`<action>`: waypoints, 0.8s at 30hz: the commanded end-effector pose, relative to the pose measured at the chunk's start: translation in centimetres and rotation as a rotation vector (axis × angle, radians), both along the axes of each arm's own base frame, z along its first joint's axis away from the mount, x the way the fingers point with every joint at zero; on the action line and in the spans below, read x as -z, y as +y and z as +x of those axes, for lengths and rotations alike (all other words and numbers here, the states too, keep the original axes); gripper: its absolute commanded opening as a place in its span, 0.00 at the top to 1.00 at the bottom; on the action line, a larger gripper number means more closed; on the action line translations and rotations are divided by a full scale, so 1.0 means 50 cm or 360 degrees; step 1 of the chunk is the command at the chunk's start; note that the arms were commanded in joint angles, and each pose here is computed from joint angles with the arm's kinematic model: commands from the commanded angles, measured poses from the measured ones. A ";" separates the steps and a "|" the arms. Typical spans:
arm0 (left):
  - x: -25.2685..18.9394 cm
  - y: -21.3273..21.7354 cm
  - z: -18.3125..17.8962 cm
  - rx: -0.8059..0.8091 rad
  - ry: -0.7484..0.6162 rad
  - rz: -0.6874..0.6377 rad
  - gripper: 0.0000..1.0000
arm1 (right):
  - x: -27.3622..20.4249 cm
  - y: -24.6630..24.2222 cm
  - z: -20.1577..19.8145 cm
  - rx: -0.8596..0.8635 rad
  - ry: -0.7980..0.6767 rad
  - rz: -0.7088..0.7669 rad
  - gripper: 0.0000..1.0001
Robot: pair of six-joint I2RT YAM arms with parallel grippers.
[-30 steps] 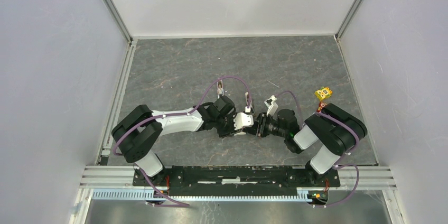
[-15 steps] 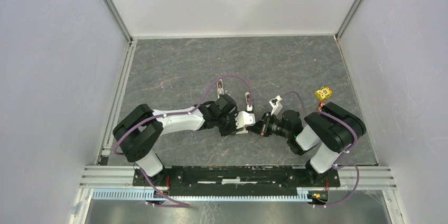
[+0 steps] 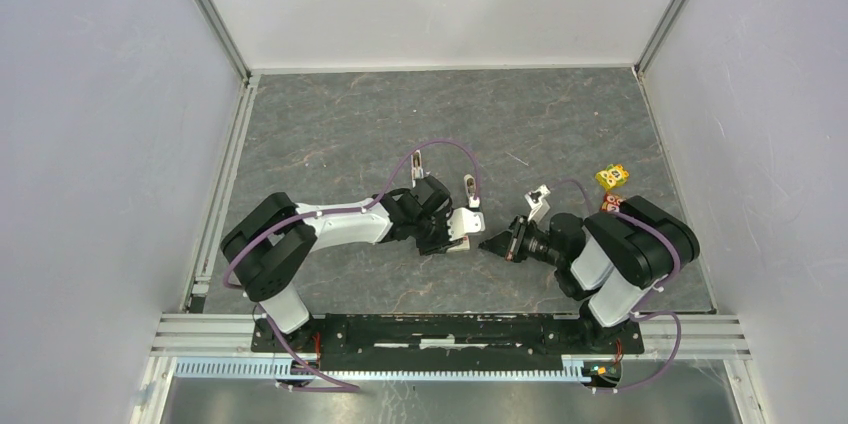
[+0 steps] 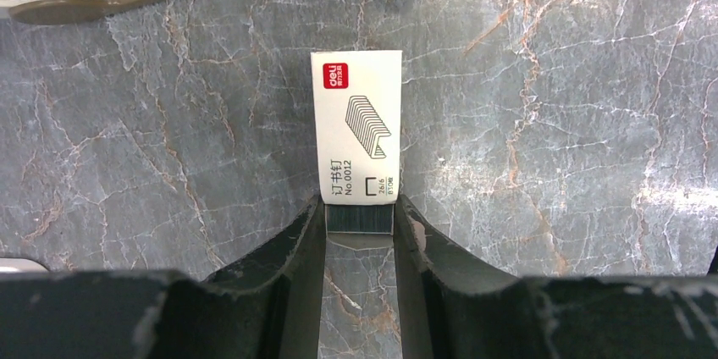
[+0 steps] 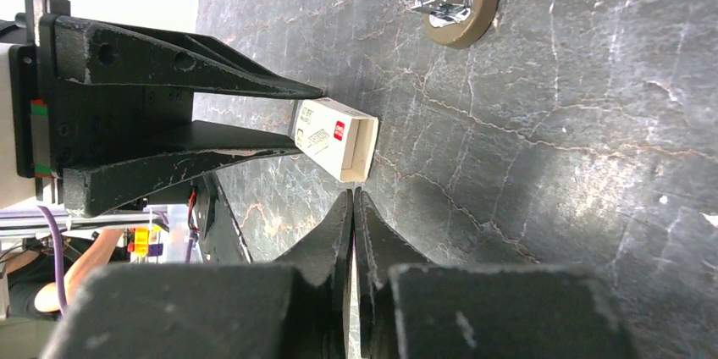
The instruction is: Load the staples into the stapler
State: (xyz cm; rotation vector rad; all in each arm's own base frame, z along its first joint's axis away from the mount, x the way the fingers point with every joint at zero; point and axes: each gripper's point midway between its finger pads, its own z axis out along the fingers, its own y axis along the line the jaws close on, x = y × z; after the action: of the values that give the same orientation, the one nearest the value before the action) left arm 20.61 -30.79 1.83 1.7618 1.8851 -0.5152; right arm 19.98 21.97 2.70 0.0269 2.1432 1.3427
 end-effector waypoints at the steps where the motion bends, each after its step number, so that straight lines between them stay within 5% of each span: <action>1: -0.008 -0.008 0.008 -0.0004 -0.0005 -0.0001 0.66 | -0.033 0.006 -0.004 -0.0061 -0.0125 0.0064 0.87; 9: -0.012 -0.008 0.006 -0.0010 -0.0004 -0.0016 0.58 | -0.050 0.023 0.011 -0.0062 -0.0112 0.0140 0.73; 24: -0.016 -0.008 -0.001 0.0016 0.0016 -0.0018 0.52 | -0.028 0.051 0.026 -0.0072 -0.0058 0.0103 0.68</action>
State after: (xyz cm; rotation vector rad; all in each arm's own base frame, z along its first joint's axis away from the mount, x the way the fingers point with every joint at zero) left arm 20.57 -30.78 1.82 1.7633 1.8867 -0.5165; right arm 20.41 24.01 3.38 -0.0006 2.1287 1.4275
